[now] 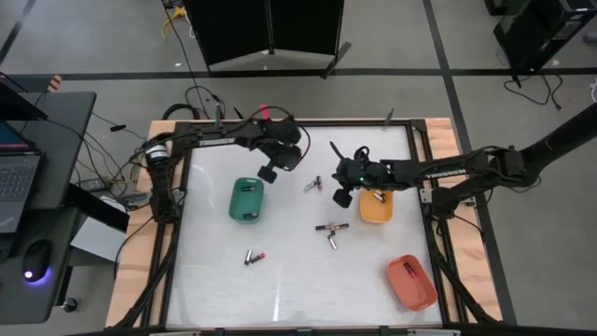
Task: Sort batteries
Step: Put the black and red battery into the orange bin
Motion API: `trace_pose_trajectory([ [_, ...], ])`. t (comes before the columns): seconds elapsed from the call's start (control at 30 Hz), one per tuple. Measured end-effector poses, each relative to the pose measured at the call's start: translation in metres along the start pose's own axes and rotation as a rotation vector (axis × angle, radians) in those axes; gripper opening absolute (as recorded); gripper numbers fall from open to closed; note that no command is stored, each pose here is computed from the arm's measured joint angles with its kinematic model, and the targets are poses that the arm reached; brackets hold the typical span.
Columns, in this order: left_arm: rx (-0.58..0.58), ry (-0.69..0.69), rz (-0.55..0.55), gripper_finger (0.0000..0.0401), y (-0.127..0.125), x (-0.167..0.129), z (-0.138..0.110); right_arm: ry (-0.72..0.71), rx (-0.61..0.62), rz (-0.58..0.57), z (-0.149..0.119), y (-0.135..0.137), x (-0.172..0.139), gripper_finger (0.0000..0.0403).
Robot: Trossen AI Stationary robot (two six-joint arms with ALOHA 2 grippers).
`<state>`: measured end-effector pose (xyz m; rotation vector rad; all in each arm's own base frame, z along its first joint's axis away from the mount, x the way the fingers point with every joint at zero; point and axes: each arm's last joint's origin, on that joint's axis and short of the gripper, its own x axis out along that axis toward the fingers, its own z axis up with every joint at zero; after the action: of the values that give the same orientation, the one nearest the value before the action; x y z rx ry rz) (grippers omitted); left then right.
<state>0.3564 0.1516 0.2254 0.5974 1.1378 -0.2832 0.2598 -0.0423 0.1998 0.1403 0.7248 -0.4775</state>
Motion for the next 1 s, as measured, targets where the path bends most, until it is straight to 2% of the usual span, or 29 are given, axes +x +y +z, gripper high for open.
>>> trace_pose_trajectory([
  [0.1, -0.008, 0.055, -0.04, 0.0009, 0.006, 0.013, -0.001, 0.001, -0.003, 0.0, 0.0, 0.0, 0.001, 0.0009],
  [0.27, 0.006, 0.144, -0.046, 0.0029, 0.01, 0.033, -0.006, 0.003, -0.007, 0.0, 0.0, 0.0, 0.001, 0.0009],
  [0.67, -0.044, 0.135, 0.001, 0.0121, 0.025, 0.052, -0.021, 0.003, -0.008, 0.0, 0.0, 0.0, 0.001, 0.0009],
  [1.0, -0.026, 0.127, -0.001, 0.0129, 0.028, 0.06, -0.026, -0.001, -0.008, 0.001, 0.0, 0.0, 0.001, 0.0009],
])
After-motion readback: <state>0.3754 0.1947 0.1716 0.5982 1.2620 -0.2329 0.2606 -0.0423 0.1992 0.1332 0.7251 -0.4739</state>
